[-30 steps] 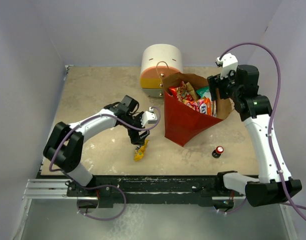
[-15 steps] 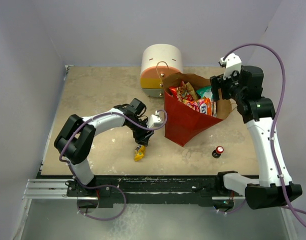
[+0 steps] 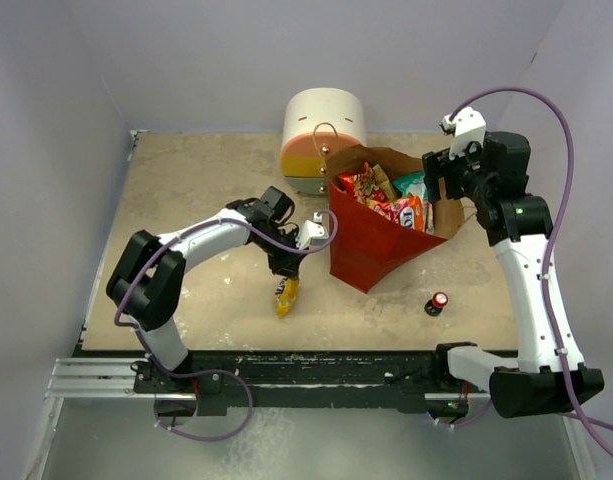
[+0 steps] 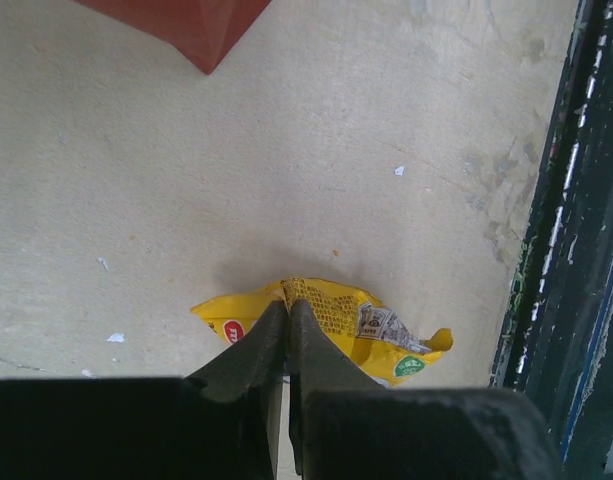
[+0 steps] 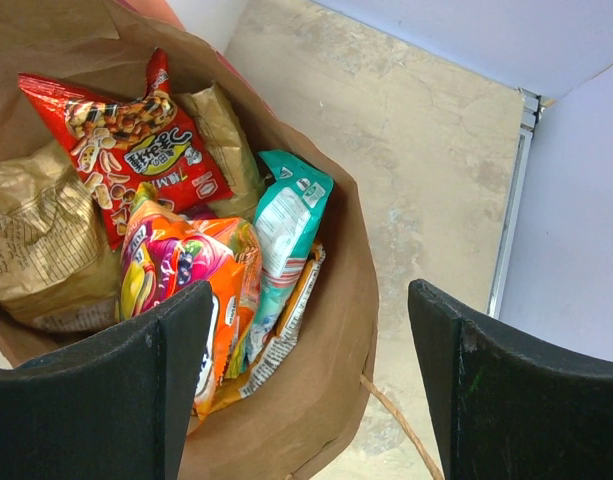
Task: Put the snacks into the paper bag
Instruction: Pick up the snack from the center of the board.
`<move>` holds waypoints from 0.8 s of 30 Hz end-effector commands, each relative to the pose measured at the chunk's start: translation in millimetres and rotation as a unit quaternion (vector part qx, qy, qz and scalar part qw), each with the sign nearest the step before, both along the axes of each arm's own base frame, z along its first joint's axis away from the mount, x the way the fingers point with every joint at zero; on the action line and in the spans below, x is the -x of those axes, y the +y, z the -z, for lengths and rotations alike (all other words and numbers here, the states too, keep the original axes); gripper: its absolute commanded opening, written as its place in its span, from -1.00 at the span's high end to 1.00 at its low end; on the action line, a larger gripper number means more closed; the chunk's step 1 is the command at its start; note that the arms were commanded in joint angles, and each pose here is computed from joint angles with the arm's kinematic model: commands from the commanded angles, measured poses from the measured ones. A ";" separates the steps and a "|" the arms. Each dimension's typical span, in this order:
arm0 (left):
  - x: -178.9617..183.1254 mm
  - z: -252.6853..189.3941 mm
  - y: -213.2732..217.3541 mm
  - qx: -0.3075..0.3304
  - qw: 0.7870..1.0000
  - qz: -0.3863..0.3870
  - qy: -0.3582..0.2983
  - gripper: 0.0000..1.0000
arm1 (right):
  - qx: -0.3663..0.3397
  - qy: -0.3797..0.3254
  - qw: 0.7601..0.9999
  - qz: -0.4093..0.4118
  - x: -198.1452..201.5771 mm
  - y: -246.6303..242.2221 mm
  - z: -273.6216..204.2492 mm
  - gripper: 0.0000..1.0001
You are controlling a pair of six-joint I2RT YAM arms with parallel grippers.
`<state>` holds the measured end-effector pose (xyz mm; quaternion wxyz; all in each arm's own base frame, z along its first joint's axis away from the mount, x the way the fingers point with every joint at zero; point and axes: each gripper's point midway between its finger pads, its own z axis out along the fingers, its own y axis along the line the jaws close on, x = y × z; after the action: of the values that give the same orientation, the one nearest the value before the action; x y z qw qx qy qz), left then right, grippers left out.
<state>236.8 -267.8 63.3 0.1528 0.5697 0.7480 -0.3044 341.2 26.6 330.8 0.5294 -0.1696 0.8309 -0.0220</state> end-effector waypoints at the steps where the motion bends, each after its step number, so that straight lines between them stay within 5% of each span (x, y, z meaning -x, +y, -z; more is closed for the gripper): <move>1: 0.0 -53.0 -12.0 0.057 0.997 0.032 -0.041 0.92 | -0.004 -0.018 1.000 -0.010 -2.3 1.0 -8.7 -0.61; 13: -6.1 -155.5 -19.4 0.116 0.984 0.050 -0.124 1.00 | -0.012 -0.024 1.000 -0.007 1.6 -4.1 -11.6 -0.61; 24: -49.2 -325.9 -45.7 0.246 0.931 -0.035 -0.266 1.00 | -0.032 -0.032 0.999 -0.016 7.2 -5.1 -18.6 -0.61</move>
<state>277.3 -303.2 313.3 0.4045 0.5905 0.6309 -0.2995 338.1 18.0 333.0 0.5351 -0.1617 0.8291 -0.0069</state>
